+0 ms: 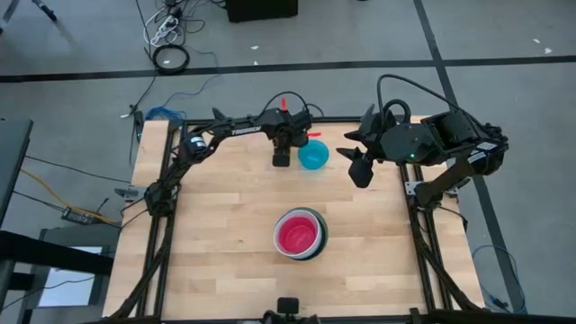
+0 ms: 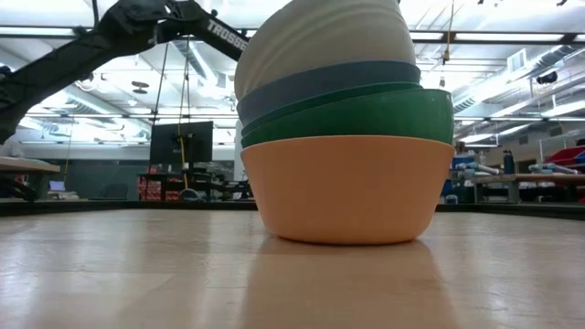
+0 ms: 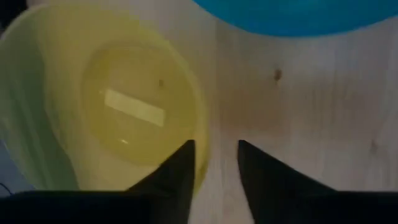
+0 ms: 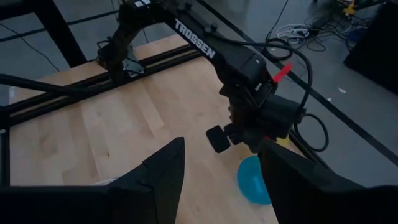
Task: Nest bowls inside each other
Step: Stack the yellow bowl on top of the red bowl
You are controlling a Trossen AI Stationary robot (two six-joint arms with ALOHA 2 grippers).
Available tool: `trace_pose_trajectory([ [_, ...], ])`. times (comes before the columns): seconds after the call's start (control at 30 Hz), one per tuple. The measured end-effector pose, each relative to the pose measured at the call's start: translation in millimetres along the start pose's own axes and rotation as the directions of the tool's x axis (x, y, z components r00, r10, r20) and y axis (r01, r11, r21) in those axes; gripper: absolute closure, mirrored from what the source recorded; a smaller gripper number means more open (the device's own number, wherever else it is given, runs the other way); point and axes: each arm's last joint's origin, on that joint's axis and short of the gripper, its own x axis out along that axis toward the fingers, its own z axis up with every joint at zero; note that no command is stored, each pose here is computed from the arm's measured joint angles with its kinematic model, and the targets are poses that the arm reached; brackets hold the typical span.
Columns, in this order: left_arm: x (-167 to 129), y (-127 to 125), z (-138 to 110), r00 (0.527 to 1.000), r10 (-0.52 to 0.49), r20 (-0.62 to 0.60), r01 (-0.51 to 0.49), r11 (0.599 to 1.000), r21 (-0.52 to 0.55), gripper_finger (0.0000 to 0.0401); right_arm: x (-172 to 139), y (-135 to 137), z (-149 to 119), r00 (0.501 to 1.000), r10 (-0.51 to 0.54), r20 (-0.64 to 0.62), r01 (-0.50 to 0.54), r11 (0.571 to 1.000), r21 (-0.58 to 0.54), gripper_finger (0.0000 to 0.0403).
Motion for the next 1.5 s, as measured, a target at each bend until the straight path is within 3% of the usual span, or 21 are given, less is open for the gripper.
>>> trace_pose_trajectory([
  [0.1,3,-1,-1,1.000,-0.004,-0.024,0.004,1.000,0.014,0.0357,0,0,0,1.000,0.000,0.000,0.000,1.000,0.002,0.0209],
  [0.17,2,-2,-3,0.999,-0.005,-0.040,0.006,1.000,0.029,0.0387,0,0,0,1.000,0.000,0.000,0.000,1.000,0.004,0.0209],
  [0.37,-21,-15,-4,0.995,-0.008,-0.098,0.015,0.997,0.079,0.0396,0,0,0,1.000,0.001,0.001,-0.001,1.000,0.006,0.0209],
  [0.47,-59,-35,1,0.997,0.001,-0.080,0.009,0.992,0.124,0.0397,0,0,0,1.000,0.000,0.001,0.000,1.000,0.006,0.0209],
  [0.63,-144,-91,6,0.994,0.019,0.103,-0.039,0.978,0.205,0.0398,0,0,0,1.000,0.000,0.001,0.000,1.000,0.001,0.0209],
  [0.77,-207,-148,-4,0.949,-0.155,0.275,0.083,0.962,0.259,0.0399,0,0,0,1.000,0.000,0.001,0.000,1.000,0.001,0.0209],
  [0.9,-237,-210,-11,0.920,-0.234,0.313,0.125,0.935,0.331,0.0399,0,0,0,1.000,0.001,0.000,-0.001,1.000,0.000,0.0209],
  [1.0,-247,-249,-14,0.904,-0.276,0.327,0.147,0.918,0.369,0.0399,0,0,0,1.000,0.002,0.002,-0.002,1.000,0.001,0.0209],
  [1.13,-243,-281,-7,0.886,-0.285,0.365,0.140,0.916,0.376,0.0399,0,1,0,1.000,0.004,0.004,-0.004,1.000,0.004,0.0209],
  [1.27,-229,-296,2,0.853,-0.332,0.402,0.184,0.913,0.363,0.0399,-1,2,0,1.000,0.010,0.006,-0.010,1.000,0.007,0.0209],
  [1.4,-199,-306,1,0.888,-0.324,0.327,0.205,0.914,0.350,0.0399,-2,4,0,0.999,0.030,0.011,-0.030,0.999,0.019,0.0209],
  [1.5,-186,-312,1,0.873,-0.373,0.315,0.263,0.903,0.339,0.0399,-3,6,-1,0.999,0.039,0.008,-0.040,0.999,0.016,0.0209],
])
